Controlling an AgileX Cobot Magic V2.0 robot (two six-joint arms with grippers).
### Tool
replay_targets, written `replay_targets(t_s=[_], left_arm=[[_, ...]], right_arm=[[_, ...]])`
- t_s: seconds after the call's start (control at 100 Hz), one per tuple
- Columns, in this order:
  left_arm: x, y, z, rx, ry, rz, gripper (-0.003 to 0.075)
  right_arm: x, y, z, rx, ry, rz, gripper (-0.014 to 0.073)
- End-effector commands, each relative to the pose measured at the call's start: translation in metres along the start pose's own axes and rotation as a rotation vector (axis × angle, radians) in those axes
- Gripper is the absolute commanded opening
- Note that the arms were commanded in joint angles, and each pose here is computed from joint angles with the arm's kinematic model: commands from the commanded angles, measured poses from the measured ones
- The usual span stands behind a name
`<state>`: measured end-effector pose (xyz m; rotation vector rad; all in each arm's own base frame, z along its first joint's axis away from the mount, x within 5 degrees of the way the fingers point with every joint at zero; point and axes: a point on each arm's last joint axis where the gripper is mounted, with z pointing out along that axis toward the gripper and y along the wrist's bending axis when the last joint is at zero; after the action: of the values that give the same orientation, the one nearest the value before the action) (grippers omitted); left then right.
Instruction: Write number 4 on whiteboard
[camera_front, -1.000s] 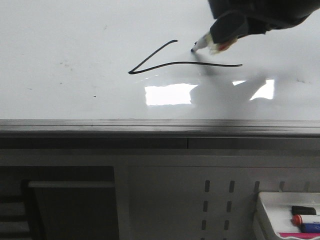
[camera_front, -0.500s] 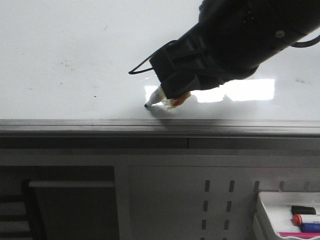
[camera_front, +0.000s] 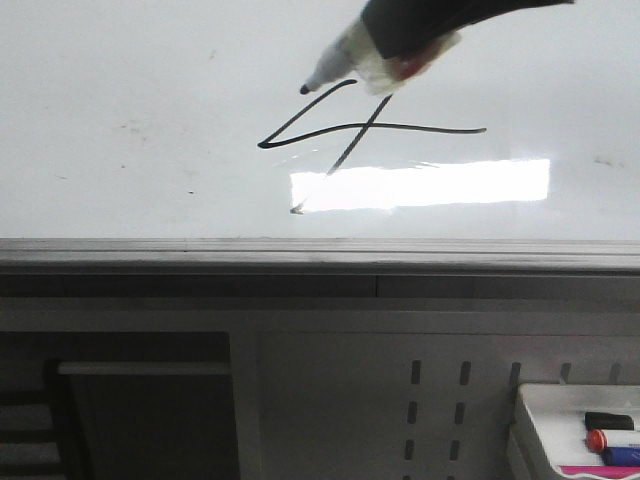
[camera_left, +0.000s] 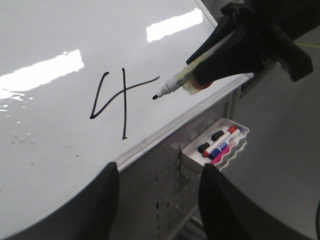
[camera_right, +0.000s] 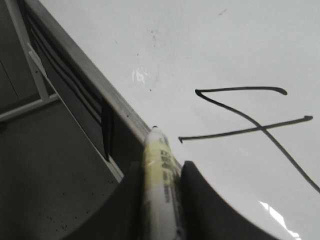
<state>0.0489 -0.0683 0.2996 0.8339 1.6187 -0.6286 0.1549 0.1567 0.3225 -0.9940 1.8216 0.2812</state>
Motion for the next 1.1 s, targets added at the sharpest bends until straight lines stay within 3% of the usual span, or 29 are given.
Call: replay_targets(t_s=[0.0, 0.12, 0.43, 0.75, 1.09], left_arm=[[-0.02, 0.005, 0.009, 0.034, 0.021, 0.019, 0.0386], [-0.034, 0.008, 0.023, 0.135, 0.095, 0.124, 0.0386], [-0.063, 0.003, 0.053, 0.358, 0.145, 0.341, 0.0386], [-0.071, -0.007, 0.088, 0.501, 0.191, 0.336, 0.0386], [-0.071, -0.006, 0.11, 0.533, 0.216, 0.261, 0.038]], right_arm=[[-0.011, -0.002, -0.015, 0.022, -0.05, -0.061, -0.0047], [-0.011, 0.006, -0.017, -0.008, -0.04, -0.129, -0.0069], [-0.017, 0.036, -0.022, -0.131, -0.088, -0.231, -0.0072], [-0.026, 0.051, -0.027, -0.196, -0.189, -0.255, -0.0072], [-0.028, 0.064, -0.032, -0.249, -0.217, -0.279, -0.0072]])
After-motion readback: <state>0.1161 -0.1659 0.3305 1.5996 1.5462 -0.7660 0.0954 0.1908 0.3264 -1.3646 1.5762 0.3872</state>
